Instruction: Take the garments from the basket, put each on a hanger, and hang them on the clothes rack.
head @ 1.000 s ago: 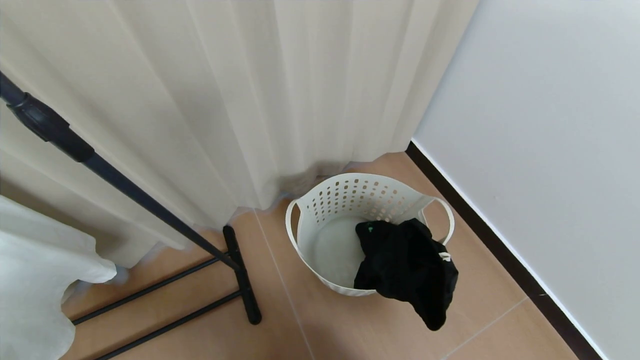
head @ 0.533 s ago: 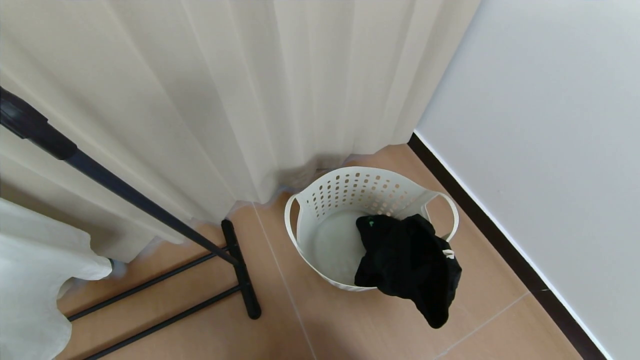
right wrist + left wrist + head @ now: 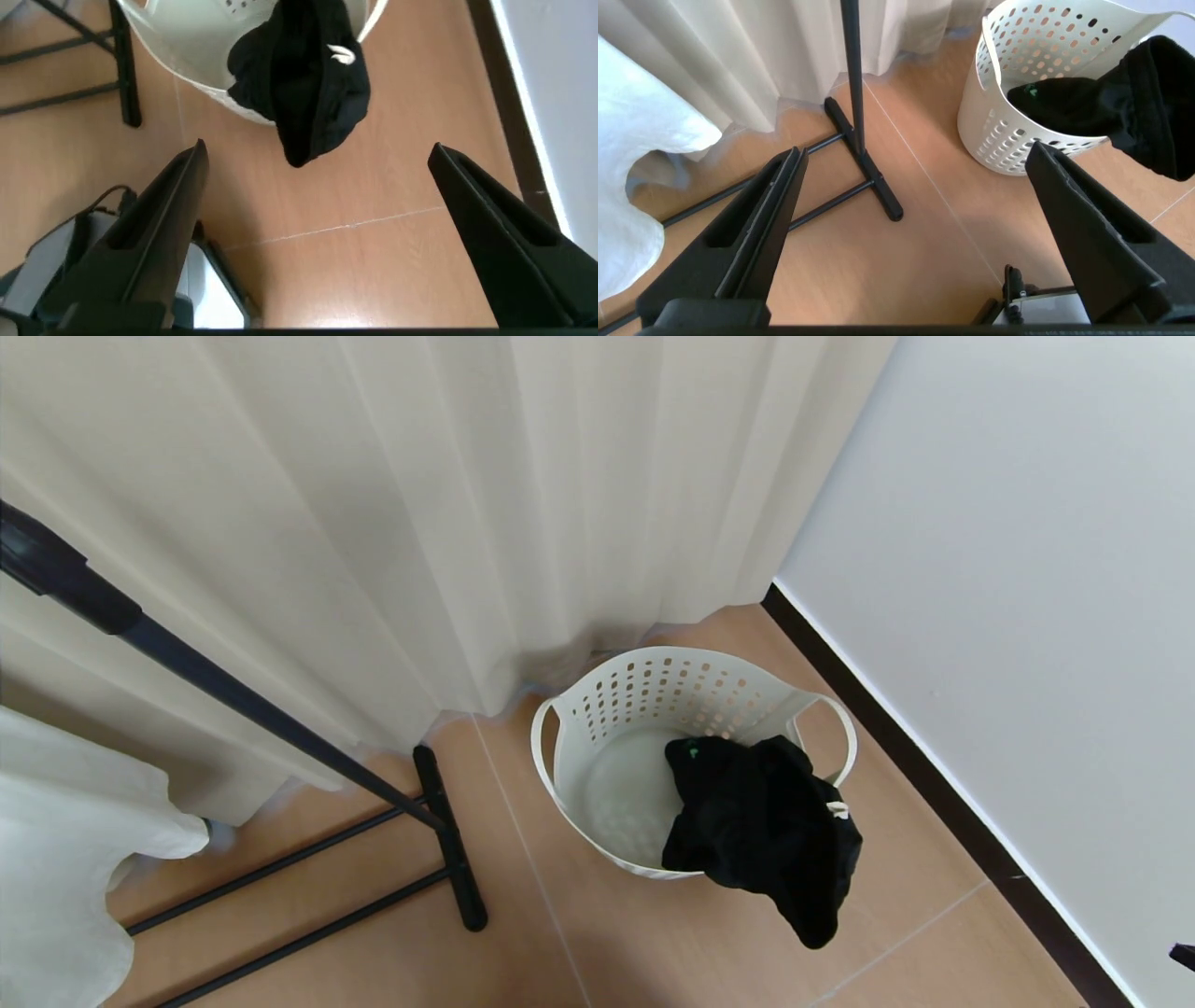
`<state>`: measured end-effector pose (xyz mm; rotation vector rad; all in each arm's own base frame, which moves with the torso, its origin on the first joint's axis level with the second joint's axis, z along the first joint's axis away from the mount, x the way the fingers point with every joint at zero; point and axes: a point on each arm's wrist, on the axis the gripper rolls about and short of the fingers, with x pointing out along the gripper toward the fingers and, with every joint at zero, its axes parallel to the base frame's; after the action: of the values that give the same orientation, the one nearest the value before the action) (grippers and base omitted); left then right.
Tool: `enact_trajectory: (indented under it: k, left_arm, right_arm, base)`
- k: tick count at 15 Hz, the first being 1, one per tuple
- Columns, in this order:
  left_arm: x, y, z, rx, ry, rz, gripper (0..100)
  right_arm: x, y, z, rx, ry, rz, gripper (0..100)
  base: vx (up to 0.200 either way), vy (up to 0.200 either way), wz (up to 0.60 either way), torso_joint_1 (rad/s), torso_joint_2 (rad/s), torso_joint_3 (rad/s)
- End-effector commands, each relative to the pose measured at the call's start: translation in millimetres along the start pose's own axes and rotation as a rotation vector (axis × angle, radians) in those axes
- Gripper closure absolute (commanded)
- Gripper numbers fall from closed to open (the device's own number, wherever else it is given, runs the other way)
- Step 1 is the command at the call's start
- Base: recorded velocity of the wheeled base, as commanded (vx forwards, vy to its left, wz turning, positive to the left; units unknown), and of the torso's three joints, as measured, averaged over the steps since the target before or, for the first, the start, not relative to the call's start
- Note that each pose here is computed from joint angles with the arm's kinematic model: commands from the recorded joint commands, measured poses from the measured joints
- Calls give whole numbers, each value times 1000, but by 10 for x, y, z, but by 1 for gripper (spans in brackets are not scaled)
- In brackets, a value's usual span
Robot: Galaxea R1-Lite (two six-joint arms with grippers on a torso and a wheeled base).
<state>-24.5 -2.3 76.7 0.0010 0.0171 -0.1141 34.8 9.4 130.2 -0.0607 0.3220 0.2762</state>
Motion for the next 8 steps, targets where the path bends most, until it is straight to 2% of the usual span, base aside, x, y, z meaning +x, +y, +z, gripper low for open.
enact_trajectory:
  k: [1, 3, 8]
  left_arm:
    - [1, 0, 1, -1, 1, -1, 0]
    - [1, 0, 1, -1, 1, -1, 0]
    - [1, 0, 1, -1, 1, 1, 0]
  right_arm:
    - [394, 19, 373, -107, 132, 78, 0]
    - [596, 19, 514, -183, 181, 90, 0]
    - [1168, 10, 820, -470, 262, 130, 0]
  base:
    - [0, 0, 0, 0, 0, 0]
    - [0, 0, 0, 0, 0, 0]
    - [0, 0, 0, 0, 0, 0]
